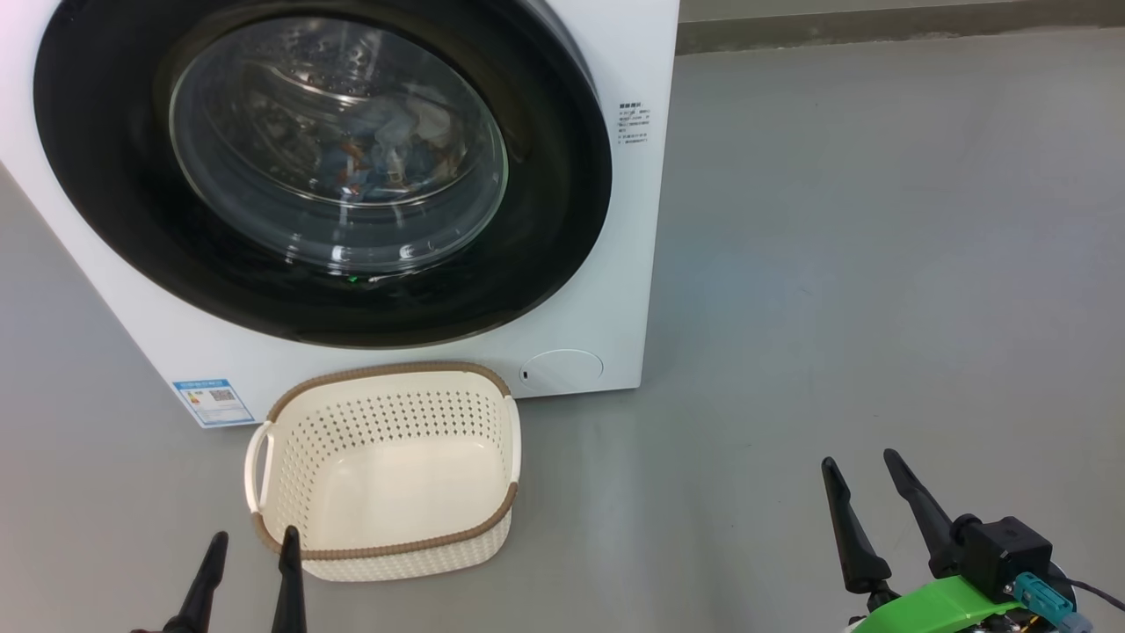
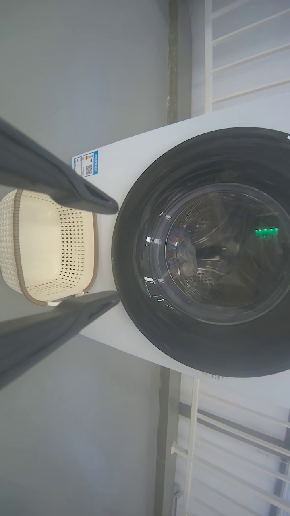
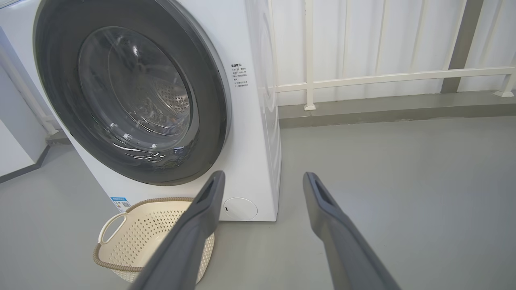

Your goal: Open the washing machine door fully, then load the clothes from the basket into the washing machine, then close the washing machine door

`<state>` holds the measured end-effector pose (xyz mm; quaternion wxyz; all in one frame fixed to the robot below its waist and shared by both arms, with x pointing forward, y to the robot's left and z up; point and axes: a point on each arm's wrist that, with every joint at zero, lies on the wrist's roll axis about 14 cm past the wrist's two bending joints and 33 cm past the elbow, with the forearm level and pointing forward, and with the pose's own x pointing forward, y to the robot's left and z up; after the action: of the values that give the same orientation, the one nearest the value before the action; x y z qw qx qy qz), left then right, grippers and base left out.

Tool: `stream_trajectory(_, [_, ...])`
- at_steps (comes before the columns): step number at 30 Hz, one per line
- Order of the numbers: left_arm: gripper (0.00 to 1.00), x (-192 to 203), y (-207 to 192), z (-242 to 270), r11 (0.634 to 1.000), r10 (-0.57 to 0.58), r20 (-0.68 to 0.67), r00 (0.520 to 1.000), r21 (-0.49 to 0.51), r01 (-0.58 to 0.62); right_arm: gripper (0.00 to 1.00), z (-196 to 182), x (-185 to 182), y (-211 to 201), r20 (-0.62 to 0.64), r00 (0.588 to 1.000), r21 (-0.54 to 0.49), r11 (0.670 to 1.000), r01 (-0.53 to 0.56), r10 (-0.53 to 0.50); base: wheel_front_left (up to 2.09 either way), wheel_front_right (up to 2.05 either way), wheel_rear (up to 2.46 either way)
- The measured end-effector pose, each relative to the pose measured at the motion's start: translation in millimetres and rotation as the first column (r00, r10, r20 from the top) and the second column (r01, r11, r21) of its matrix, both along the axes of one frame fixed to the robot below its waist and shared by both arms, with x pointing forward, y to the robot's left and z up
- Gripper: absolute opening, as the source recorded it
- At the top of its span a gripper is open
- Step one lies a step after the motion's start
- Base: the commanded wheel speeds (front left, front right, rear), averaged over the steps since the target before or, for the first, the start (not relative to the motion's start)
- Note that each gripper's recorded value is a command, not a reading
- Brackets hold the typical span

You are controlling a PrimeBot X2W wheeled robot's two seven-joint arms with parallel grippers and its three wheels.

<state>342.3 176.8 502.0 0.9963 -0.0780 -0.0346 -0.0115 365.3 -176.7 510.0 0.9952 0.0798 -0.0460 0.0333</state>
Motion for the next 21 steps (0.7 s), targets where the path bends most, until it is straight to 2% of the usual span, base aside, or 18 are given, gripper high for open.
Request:
stream_trajectory(20, [1.00, 0.0, -2.7, 1.1, 1.000, -0.008, 0.003, 1.000, -0.001, 0.008, 1.00, 0.2, -0.6, -0.9, 0.001, 1.000, 0.000, 1.000, 0.003, -0.003, 0.00, 0.00, 0.00])
stream_trajectory(21, [0.00, -0.5, -3.3, -2.3, 1.000, -0.009, -0.007, 1.000, -0.004, 0.009, 0.00, -3.3, -1.0, -0.8, -0.010, 1.000, 0.000, 1.000, 0.002, -0.002, 0.00, 0.00, 0.00])
